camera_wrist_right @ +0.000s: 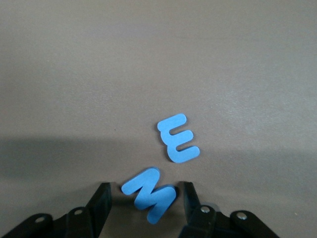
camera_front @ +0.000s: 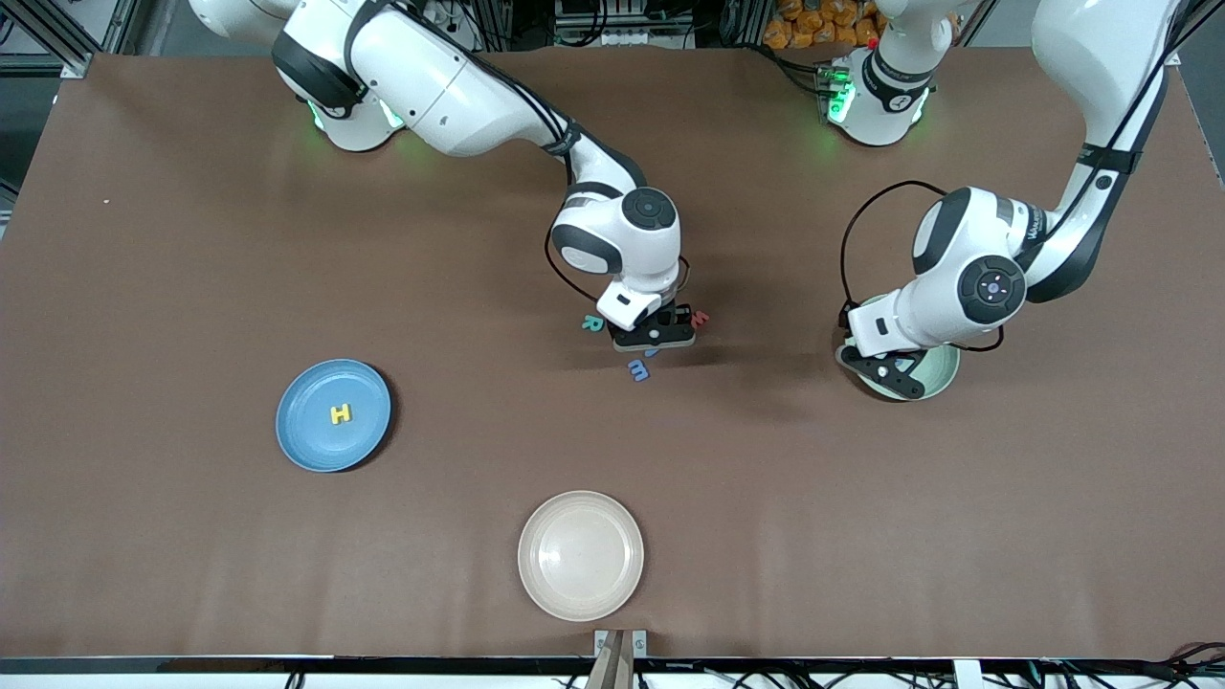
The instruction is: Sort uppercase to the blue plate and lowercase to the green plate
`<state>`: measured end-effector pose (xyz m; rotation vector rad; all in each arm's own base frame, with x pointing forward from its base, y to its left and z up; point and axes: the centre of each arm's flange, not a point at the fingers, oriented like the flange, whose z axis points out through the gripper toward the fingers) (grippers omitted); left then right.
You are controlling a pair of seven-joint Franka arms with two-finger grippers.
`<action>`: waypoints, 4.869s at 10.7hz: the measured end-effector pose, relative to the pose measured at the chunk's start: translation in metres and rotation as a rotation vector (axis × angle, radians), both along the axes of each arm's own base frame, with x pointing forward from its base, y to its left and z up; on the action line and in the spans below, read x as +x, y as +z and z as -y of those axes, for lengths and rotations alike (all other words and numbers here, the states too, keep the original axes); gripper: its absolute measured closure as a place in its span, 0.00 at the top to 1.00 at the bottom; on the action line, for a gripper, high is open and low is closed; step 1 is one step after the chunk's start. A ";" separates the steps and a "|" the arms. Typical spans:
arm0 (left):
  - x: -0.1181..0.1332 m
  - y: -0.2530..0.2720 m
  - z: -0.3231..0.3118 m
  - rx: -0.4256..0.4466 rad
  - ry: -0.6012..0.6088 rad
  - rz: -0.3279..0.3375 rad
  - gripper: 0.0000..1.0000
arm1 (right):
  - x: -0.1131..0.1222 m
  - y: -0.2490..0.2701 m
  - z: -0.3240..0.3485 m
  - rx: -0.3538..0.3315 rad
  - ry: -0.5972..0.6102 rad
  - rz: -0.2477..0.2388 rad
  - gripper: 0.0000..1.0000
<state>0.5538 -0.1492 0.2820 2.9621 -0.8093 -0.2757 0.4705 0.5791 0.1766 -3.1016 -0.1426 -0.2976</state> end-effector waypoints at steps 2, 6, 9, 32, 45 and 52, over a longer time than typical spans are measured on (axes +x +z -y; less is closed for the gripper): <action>0.000 0.001 0.001 -0.001 -0.002 0.002 0.44 | 0.001 0.000 -0.001 0.004 0.021 0.004 0.65; -0.002 0.003 0.009 -0.002 -0.004 0.005 0.44 | 0.002 0.002 -0.003 0.008 0.043 0.010 0.46; -0.006 0.008 0.025 -0.007 0.000 0.011 0.44 | 0.002 0.002 -0.003 0.007 0.046 0.010 0.46; -0.090 -0.031 0.222 -0.084 -0.449 0.204 0.55 | 0.194 0.152 0.549 -0.016 -0.006 -0.284 0.46; -0.129 -0.084 0.241 -0.051 -0.423 0.252 0.59 | 0.200 0.141 0.528 -0.014 0.035 -0.182 1.00; -0.137 -0.105 0.235 -0.022 -0.433 0.266 0.59 | 0.216 0.230 0.412 0.027 0.188 0.138 1.00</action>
